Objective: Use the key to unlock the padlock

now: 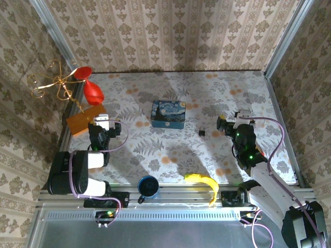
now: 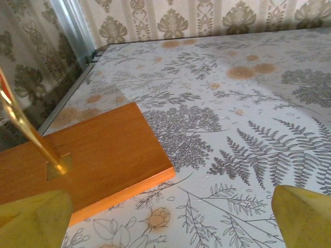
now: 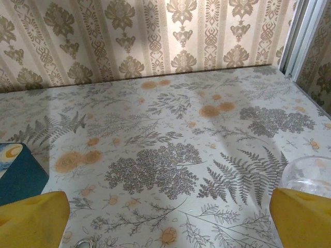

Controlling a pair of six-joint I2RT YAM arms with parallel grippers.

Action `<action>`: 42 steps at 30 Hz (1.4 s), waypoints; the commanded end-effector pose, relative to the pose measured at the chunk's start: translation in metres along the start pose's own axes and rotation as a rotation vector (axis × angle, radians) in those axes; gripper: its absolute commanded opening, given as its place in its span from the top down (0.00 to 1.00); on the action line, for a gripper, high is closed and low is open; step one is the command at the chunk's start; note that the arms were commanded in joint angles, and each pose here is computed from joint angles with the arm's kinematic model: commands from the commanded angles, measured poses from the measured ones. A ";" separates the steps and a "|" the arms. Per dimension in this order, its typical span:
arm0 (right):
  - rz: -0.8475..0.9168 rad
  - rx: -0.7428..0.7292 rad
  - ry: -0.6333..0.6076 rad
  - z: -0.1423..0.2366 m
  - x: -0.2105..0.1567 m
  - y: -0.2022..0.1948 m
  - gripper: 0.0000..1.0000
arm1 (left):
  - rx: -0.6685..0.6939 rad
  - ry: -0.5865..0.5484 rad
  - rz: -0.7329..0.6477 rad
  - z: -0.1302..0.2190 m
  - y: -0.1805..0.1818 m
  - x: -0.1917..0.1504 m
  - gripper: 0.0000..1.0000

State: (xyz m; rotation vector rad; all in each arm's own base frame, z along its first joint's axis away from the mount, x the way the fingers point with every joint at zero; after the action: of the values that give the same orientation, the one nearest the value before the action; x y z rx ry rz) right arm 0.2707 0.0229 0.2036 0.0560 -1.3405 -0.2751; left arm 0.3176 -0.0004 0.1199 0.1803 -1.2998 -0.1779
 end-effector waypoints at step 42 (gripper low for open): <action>0.072 -0.061 -0.126 -0.056 -0.057 -0.036 0.00 | -0.131 0.026 0.013 -0.034 -0.003 0.003 0.00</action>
State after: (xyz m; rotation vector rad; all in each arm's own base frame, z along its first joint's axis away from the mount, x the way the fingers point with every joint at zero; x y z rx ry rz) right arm 0.3025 -0.0031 0.1139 -0.1025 -1.3821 -0.2306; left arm 0.3473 -0.0023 0.1070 0.0556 -1.2480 -0.2472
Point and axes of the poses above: each hand's point on the last joint's axis, 136 mm out from that joint toward the fingers, its own z axis back along the fingers, its own y axis along the line the jaws close on, x = y × z, the point moved 5 cm from there along z, back along the fingers, and after that the axes turned 8 degrees about -z, right-handed, at the moved point
